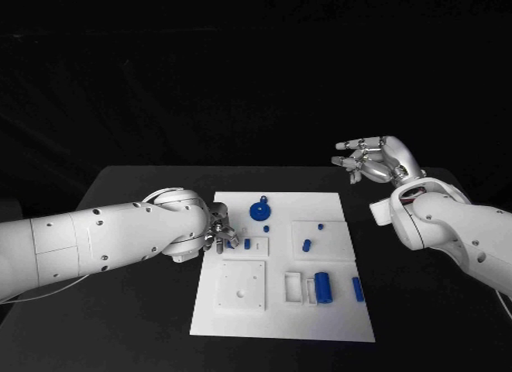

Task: Assemble the parts on the task board

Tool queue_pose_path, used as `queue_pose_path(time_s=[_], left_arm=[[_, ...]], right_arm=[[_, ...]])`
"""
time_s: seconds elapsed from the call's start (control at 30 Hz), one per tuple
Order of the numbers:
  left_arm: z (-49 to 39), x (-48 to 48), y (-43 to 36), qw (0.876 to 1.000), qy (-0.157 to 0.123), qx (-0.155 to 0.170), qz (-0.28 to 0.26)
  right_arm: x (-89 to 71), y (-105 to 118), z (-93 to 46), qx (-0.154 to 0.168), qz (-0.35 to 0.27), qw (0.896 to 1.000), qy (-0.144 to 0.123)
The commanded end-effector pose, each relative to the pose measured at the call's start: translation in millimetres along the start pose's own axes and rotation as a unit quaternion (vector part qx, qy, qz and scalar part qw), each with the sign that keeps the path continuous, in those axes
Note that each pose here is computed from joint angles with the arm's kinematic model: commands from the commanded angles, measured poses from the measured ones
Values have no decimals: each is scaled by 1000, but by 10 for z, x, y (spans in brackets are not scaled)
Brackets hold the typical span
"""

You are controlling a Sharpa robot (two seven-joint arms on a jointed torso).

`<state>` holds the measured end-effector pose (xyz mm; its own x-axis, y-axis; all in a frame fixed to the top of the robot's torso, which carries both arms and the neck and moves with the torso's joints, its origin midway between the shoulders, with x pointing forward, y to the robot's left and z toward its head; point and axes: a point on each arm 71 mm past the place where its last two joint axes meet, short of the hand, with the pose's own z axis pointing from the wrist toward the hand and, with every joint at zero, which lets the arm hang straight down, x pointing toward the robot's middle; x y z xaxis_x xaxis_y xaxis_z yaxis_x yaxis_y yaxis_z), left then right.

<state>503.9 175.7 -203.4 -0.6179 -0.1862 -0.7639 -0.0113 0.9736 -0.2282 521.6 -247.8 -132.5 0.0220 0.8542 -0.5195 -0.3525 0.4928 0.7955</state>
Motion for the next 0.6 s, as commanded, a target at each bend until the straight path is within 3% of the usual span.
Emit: queue_pose_path(time_s=[0.03,0.6], left_arm=[[1,32,-4,1000,11,1,9],[40,51,-23,1000,18,0,10]], right_arm=[[13,11,2,-5,2,1000,7],[26,15,5,-6,3,1000,8]])
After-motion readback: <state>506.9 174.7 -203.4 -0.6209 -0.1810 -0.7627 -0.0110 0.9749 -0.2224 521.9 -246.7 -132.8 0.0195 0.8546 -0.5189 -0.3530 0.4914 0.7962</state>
